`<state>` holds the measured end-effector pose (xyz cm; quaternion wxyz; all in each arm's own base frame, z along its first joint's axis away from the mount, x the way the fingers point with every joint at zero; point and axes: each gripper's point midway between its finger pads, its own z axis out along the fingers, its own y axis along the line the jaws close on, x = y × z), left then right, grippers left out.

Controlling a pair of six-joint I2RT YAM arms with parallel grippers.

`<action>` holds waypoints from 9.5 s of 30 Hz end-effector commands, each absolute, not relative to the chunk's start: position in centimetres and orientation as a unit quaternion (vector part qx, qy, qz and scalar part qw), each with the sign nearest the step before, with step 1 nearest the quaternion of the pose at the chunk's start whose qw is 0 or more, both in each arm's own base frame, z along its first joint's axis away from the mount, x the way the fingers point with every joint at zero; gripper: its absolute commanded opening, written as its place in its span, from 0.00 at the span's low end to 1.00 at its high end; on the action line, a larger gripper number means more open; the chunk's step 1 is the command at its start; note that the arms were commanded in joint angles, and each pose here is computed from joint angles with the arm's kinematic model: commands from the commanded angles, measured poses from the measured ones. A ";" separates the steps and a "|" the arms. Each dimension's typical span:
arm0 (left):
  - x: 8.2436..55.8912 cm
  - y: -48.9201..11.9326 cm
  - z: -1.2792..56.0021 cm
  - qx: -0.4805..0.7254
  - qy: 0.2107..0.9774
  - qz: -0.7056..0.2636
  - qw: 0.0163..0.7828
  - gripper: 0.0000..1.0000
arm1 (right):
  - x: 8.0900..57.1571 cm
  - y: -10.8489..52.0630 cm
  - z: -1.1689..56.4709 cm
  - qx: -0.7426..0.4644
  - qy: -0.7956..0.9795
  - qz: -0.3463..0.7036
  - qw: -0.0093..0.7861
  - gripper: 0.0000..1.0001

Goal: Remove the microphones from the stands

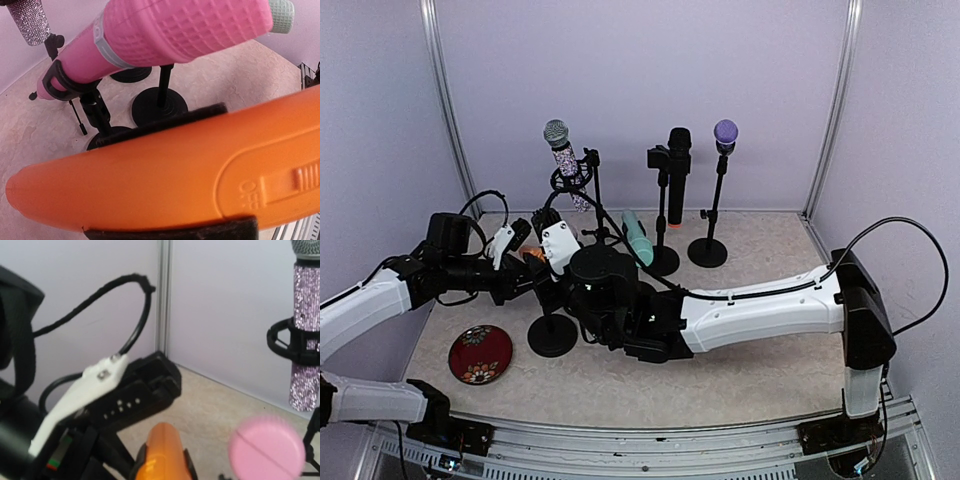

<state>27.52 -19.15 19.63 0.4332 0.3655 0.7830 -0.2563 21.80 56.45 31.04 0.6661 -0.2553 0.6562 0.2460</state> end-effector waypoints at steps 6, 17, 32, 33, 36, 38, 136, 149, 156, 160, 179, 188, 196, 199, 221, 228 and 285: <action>29.7 -17.1 18.0 0.321 0.808 -0.199 0.452 0.00 | 15.2 53.1 39.5 -0.256 0.598 0.314 0.692 0.00; 30.2 -16.4 16.0 0.316 0.820 -0.174 0.446 0.00 | 12.3 50.8 39.2 -0.282 0.609 0.318 0.669 0.00; 27.9 -17.7 15.6 0.379 0.797 -0.212 0.421 0.19 | 11.1 46.1 39.9 -0.305 0.630 0.318 0.640 0.00; 27.3 -18.1 16.2 0.393 0.788 -0.223 0.418 0.42 | 11.1 46.1 39.8 -0.307 0.630 0.317 0.639 0.00; 25.4 -18.8 17.9 0.431 0.765 -0.250 0.409 0.99 | 10.9 47.0 39.6 -0.319 0.628 0.315 0.636 0.00; 24.7 -18.5 19.4 0.448 0.756 -0.246 0.410 0.99 | 10.7 48.0 39.1 -0.333 0.629 0.313 0.629 0.00; 39.1 5.4 3.2 0.296 0.914 0.133 0.244 0.38 | 29.3 61.7 18.5 -0.329 0.693 0.230 0.599 0.19; 35.4 7.9 2.1 0.294 0.920 0.138 0.219 0.52 | 24.5 55.7 21.3 -0.328 0.681 0.254 0.603 0.00; 36.5 7.0 5.5 0.281 0.914 0.127 0.264 0.89 | 21.2 49.8 23.3 -0.338 0.681 0.265 0.593 0.00; 36.7 5.8 8.8 0.270 0.910 0.097 0.299 0.99 | 20.4 45.4 23.0 -0.332 0.695 0.248 0.588 0.00; 34.2 0.7 15.5 0.314 0.879 0.031 0.358 0.99 | 29.2 23.0 25.1 -0.169 0.734 0.075 0.654 0.00; 33.2 -1.5 15.5 0.333 0.874 -0.002 0.354 0.99 | 37.4 14.2 25.7 -0.092 0.733 -0.008 0.674 0.00; 31.5 -5.4 16.1 0.357 0.862 -0.042 0.357 0.99 | 43.7 10.6 25.2 -0.047 0.735 -0.041 0.675 0.00; 31.1 -6.7 16.6 0.364 0.856 -0.055 0.361 0.99 | 45.1 9.6 25.3 -0.032 0.732 -0.051 0.679 0.00; 29.8 -11.3 19.6 0.382 0.829 -0.126 0.388 0.99 | 36.2 9.7 40.0 -0.047 0.674 0.000 0.737 1.00; 30.1 -11.9 20.2 0.381 0.827 -0.138 0.390 0.99 | 33.2 17.5 38.8 -0.125 0.689 0.058 0.711 1.00; 29.5 -14.8 20.3 0.378 0.813 -0.212 0.390 0.99 | 30.2 55.2 29.3 -0.337 0.652 0.181 0.655 0.62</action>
